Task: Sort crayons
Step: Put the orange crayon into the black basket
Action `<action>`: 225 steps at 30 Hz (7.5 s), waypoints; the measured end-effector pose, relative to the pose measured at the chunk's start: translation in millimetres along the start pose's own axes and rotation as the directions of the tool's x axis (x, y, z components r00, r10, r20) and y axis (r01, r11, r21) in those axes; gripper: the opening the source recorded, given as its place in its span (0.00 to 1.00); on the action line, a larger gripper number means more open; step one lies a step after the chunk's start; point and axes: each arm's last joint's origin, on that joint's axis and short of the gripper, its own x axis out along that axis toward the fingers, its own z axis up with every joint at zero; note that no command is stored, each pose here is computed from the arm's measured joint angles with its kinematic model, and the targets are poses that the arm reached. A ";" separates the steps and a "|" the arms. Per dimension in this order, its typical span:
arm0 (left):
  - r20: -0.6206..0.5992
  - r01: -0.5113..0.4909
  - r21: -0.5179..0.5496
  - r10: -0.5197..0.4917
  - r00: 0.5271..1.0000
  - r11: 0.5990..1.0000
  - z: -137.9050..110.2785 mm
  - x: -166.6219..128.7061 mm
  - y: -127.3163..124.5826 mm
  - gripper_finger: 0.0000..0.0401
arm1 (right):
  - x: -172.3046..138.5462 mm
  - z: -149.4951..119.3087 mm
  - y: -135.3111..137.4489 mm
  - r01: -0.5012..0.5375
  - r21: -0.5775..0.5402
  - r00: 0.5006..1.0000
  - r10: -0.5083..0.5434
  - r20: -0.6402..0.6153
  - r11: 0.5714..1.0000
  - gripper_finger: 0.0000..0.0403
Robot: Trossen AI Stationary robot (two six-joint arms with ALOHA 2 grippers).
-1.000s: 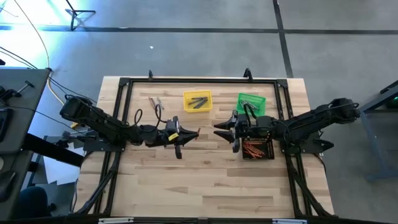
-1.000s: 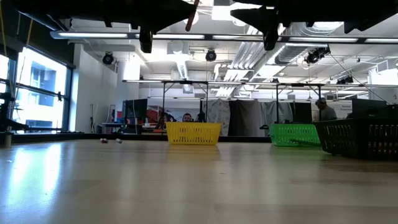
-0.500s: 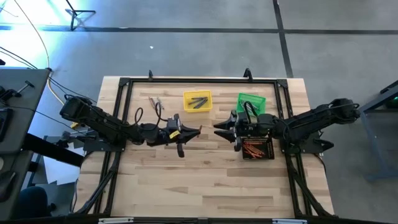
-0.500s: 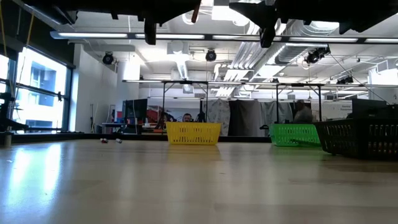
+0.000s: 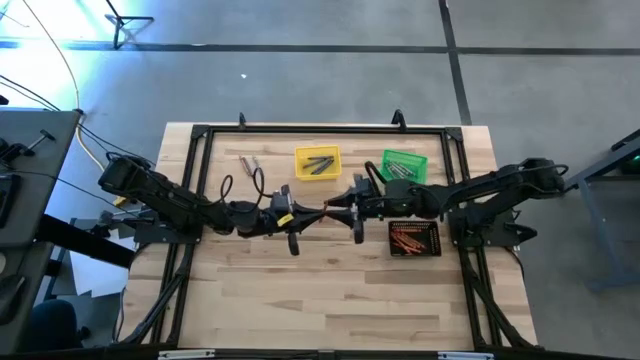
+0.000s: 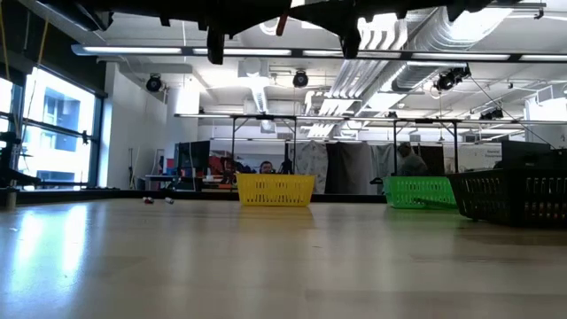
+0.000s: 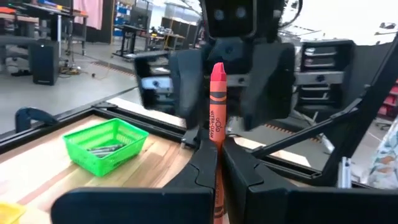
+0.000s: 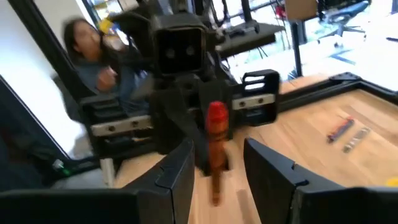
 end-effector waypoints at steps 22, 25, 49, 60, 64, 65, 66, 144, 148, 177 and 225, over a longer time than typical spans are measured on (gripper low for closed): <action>0.006 0.001 0.008 -0.001 1.000 1.000 0.4 -1.0 -1.8 0.00 | 6.7 17.2 1.3 0.065 -0.046 0.998 -0.065 0.010 0.997 0.23; 0.006 -0.001 0.012 0.001 1.000 1.000 0.3 -1.0 -1.8 0.00 | 6.7 17.3 1.4 0.063 -0.044 0.998 -0.063 0.010 0.997 0.12; -0.015 -0.097 0.064 0.098 0.995 0.993 -2.5 -0.6 3.5 0.31 | -42.3 18.7 -46.0 0.383 0.017 0.866 -0.353 -0.355 0.924 0.00; -0.104 -0.105 0.078 0.112 0.988 0.991 -12.5 -2.4 4.0 0.28 | -96.0 -35.5 -5.7 0.646 -0.030 0.451 -0.413 -0.792 0.763 0.00; -0.104 -0.105 0.077 0.112 0.988 0.992 -12.4 -2.5 4.0 0.27 | -106.7 -50.2 4.1 0.708 -0.094 0.348 -0.461 -0.816 0.700 0.00; -0.104 -0.105 0.077 0.112 0.988 0.992 -12.4 -2.5 4.0 0.26 | -108.3 -55.2 5.5 0.715 -0.100 0.331 -0.461 -0.824 0.692 0.00; -0.105 -0.105 0.076 0.113 0.988 0.992 -12.5 -2.5 4.0 0.26 | -109.8 -60.5 6.4 0.717 -0.108 0.314 -0.457 -0.832 0.689 0.00; -0.686 -0.740 0.250 0.654 0.320 0.624 -7.4 -38.6 233.2 0.22 | -66.0 1.5 -47.0 0.587 -0.219 0.552 -0.583 -0.596 0.780 0.35; -0.707 -0.747 0.237 0.638 0.306 0.621 -9.0 -40.6 232.4 0.22 | -66.4 1.1 -47.1 0.570 -0.241 0.548 -0.582 -0.601 0.786 0.35; -0.703 -0.898 0.297 0.711 0.024 0.324 -29.6 -73.5 237.2 0.24 | -66.2 1.3 -47.0 0.518 -0.301 0.551 -0.581 -0.599 0.801 0.35; -0.776 -0.810 0.452 0.612 -0.151 0.374 -60.1 -79.0 256.3 0.01 | -65.7 -1.4 -43.0 0.436 -0.207 0.578 -0.449 -0.682 0.876 0.35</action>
